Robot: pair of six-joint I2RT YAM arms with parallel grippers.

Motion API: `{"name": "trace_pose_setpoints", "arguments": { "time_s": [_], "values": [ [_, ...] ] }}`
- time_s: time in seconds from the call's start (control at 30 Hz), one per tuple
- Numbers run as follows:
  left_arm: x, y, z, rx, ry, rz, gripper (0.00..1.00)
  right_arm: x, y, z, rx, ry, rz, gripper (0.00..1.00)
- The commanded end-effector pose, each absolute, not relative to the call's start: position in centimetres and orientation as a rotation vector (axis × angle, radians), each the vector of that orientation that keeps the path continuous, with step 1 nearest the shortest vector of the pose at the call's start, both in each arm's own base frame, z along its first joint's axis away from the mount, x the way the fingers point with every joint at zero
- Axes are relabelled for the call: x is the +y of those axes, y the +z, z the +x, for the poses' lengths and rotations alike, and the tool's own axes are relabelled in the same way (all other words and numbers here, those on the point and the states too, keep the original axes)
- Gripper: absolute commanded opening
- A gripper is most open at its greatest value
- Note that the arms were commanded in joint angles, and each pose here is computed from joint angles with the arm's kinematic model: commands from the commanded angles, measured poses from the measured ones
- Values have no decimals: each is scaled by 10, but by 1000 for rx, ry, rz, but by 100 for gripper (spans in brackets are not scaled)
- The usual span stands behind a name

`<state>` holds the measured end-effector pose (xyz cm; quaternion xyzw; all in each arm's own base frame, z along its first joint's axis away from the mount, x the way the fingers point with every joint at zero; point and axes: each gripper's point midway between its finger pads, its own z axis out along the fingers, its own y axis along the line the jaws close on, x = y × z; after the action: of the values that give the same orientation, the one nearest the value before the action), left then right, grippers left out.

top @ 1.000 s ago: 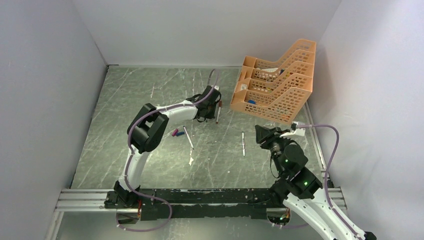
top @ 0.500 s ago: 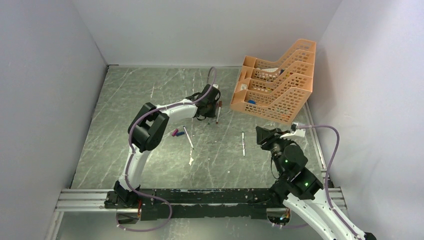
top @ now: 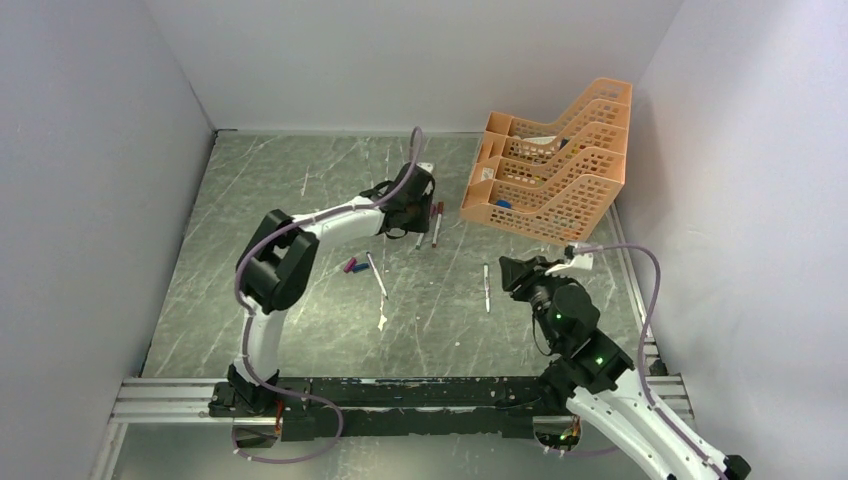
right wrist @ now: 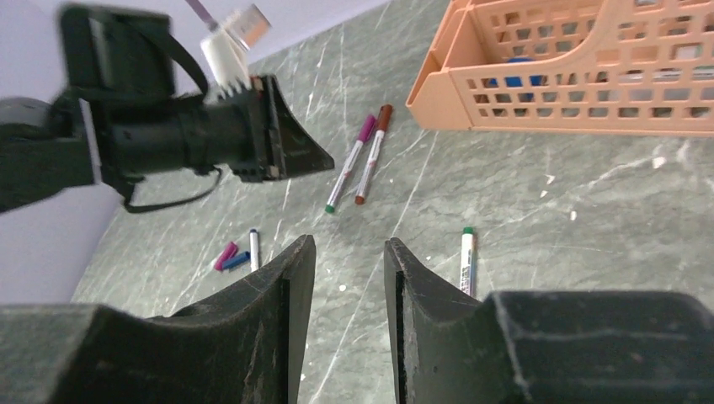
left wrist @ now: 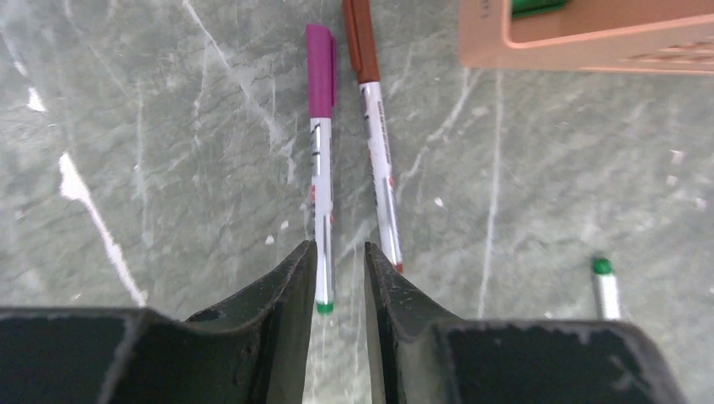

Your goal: Insert the pens into the pen caps

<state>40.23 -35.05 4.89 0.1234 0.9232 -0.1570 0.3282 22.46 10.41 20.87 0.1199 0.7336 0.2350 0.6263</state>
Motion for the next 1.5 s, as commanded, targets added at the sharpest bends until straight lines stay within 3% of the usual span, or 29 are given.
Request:
{"name": "trace_pose_setpoints", "arguments": {
  "time_s": [0.0, 0.1, 0.2, 0.33, 0.57, 0.8, 1.03, 1.23, 1.33, 1.47],
  "values": [
    [-341, 123, 403, 2271, -485, 275, 34, 128, 198, 231, 1707, 601, 195, 34],
    [-315, 149, 394, 2128, -520, 205, 39, 150, 160, 241, 1844, 578, 135, 34],
    [-275, 169, 386, 2024, -577, 68, 44, 187, 117, 250, 2011, 577, 5, 40],
    [-227, 169, 364, 1977, -587, -100, 47, 244, 106, 266, 2061, 459, -220, 44],
    [-162, 146, 325, 1986, -474, -251, 53, 341, 92, 279, 2043, 485, -494, 46],
    [-145, 137, 315, 2020, -448, -268, 54, 392, 48, 272, 2113, 494, -657, 47],
    [-142, 135, 317, 2023, -456, -258, 54, 388, 22, 261, 2171, 467, -679, 34],
    [-148, 131, 317, 2030, -491, -238, 54, 370, 7, 248, 2209, 397, -702, 15],
    [-153, 130, 318, 2034, -516, -221, 53, 362, 4, 240, 2210, 381, -731, 0],
    [-167, 136, 317, 2028, -590, -169, 54, 349, 15, 229, 2147, 372, -783, 0]
  ]
}}
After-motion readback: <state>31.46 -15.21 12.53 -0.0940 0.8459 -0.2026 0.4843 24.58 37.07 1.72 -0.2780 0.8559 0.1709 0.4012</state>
